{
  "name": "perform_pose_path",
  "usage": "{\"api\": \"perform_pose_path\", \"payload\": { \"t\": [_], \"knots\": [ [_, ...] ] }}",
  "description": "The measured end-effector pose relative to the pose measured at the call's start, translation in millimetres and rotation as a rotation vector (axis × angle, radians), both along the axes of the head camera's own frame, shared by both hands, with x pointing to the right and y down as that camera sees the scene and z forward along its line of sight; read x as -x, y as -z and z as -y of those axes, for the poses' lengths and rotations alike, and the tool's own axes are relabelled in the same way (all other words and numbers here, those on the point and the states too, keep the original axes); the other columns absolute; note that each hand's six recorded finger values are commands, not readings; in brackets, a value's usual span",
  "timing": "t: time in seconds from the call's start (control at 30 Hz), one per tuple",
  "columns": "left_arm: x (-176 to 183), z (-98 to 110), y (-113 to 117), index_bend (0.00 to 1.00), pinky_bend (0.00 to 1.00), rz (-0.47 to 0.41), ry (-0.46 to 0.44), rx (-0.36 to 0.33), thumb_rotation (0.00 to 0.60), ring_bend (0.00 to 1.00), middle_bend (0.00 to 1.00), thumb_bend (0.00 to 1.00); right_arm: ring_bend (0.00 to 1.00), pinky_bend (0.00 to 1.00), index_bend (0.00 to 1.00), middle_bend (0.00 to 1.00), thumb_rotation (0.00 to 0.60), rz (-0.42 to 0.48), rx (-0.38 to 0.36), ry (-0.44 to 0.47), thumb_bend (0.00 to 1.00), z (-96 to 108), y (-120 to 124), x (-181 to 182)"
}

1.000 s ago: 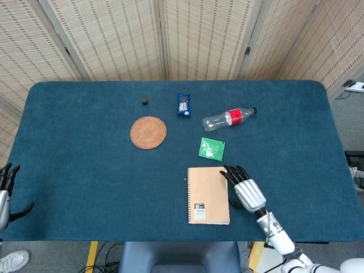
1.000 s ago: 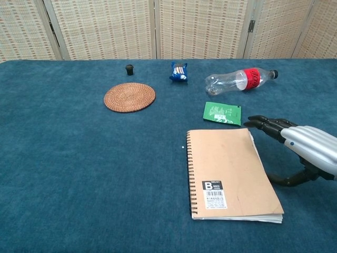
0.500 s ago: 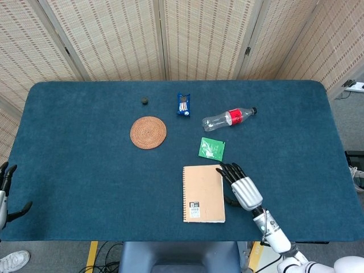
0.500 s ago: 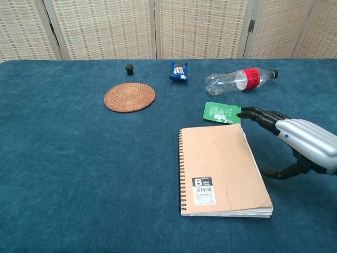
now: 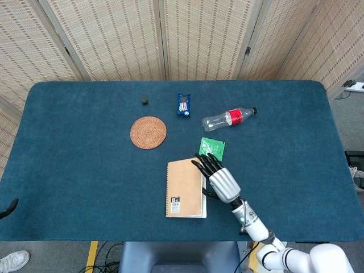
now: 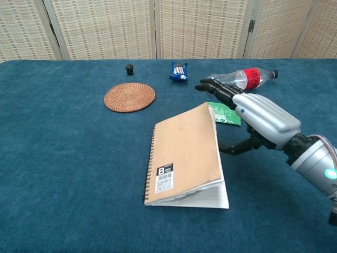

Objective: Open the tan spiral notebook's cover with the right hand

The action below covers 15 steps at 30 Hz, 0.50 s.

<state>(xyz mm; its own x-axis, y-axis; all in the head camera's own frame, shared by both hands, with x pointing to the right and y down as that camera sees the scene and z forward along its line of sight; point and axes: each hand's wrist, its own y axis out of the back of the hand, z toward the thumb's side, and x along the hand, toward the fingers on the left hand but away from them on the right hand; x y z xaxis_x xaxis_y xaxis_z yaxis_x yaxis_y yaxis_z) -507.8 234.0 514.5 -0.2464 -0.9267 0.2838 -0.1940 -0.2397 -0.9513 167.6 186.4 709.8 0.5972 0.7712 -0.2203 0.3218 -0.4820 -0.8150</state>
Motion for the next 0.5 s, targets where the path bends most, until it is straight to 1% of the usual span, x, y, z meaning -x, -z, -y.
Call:
{"api": "perform_pose_path", "payload": {
  "t": [0.1, 0.23, 0.37, 0.5],
  "knots": [
    [6, -1, 10, 0.07, 0.14, -0.019, 0.026, -0.035, 0.600, 0.00, 0.00, 0.22, 0.00, 0.00, 0.00, 0.01, 0.600, 0.031, -0.019, 0.026, 0.33, 3, 8, 23],
    [12, -3, 23, 0.08, 0.14, -0.041, 0.053, -0.086, 0.600, 0.00, 0.00, 0.22, 0.00, 0.00, 0.00, 0.00, 0.600, 0.031, -0.031, 0.088, 0.33, 7, 12, 59],
    [11, -4, 35, 0.09, 0.14, -0.059, 0.031, -0.144, 0.600, 0.00, 0.00, 0.22, 0.00, 0.00, 0.00, 0.00, 0.600, 0.016, -0.059, 0.156, 0.32, 12, 14, 95],
    [15, -5, 35, 0.09, 0.14, -0.061, 0.045, -0.141, 0.600, 0.00, 0.00, 0.22, 0.00, 0.00, 0.00, 0.00, 0.600, 0.033, -0.087, 0.169, 0.31, 23, 20, 120]
  ]
}}
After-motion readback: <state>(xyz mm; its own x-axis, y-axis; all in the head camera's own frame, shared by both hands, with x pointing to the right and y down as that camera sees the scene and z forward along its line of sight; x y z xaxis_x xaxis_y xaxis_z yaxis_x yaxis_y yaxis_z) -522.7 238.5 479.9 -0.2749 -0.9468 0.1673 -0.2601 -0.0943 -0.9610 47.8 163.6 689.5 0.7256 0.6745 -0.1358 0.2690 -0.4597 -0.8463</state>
